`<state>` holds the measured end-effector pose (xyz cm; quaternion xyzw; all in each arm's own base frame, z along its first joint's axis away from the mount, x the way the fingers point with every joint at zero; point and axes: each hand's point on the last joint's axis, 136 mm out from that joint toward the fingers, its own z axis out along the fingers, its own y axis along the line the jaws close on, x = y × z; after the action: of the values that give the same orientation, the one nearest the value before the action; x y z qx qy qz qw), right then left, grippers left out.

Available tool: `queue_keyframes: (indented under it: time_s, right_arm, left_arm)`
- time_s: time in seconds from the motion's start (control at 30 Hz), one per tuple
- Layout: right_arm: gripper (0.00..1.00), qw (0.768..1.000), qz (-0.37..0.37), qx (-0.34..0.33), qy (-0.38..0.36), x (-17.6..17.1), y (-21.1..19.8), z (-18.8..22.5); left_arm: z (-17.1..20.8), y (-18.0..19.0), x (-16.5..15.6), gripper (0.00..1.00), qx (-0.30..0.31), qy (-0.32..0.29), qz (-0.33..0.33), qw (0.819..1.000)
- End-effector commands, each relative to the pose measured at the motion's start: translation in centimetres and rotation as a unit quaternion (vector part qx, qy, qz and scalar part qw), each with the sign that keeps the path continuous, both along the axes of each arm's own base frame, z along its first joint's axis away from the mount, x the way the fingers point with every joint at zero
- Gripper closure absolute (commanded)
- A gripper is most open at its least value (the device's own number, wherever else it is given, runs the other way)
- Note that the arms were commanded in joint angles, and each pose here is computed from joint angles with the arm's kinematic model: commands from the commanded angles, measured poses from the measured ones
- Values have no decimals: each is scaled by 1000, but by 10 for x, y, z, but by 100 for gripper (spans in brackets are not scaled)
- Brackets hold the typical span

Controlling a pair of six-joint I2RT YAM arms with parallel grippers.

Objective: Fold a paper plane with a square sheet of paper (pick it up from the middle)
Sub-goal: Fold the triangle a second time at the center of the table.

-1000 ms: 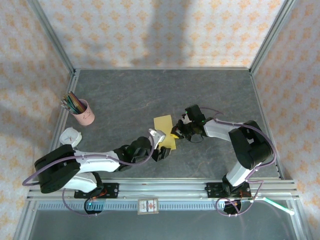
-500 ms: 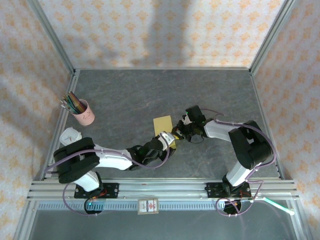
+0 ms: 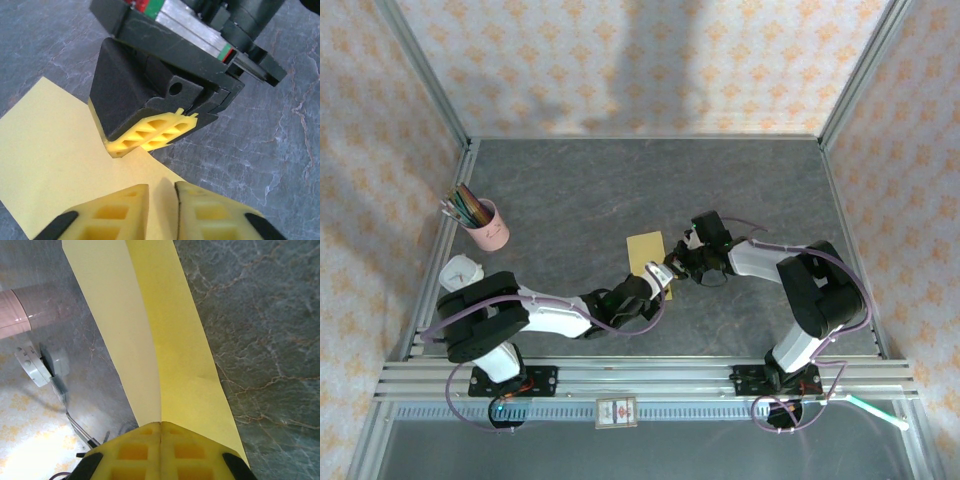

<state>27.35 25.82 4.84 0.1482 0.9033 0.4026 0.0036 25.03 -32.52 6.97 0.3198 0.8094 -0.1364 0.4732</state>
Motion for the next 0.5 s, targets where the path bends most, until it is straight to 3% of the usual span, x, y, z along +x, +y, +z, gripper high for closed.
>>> queue_keyframes:
  time_s: [0.0,0.17,0.47]
  right_arm:
    - [99,1000,-8,-1,8,-1,-4,-5]
    - [98,1000,-12,-1,7,0,-5,-5]
    - [87,1000,-19,2,-1,1,-10,-1]
  left_arm:
    - [4,-4,2,84,-2,-3,2,1000]
    - [4,-7,0,99,-13,4,-7,1000]
    - [9,-12,-7,100,-85,57,-62,993]
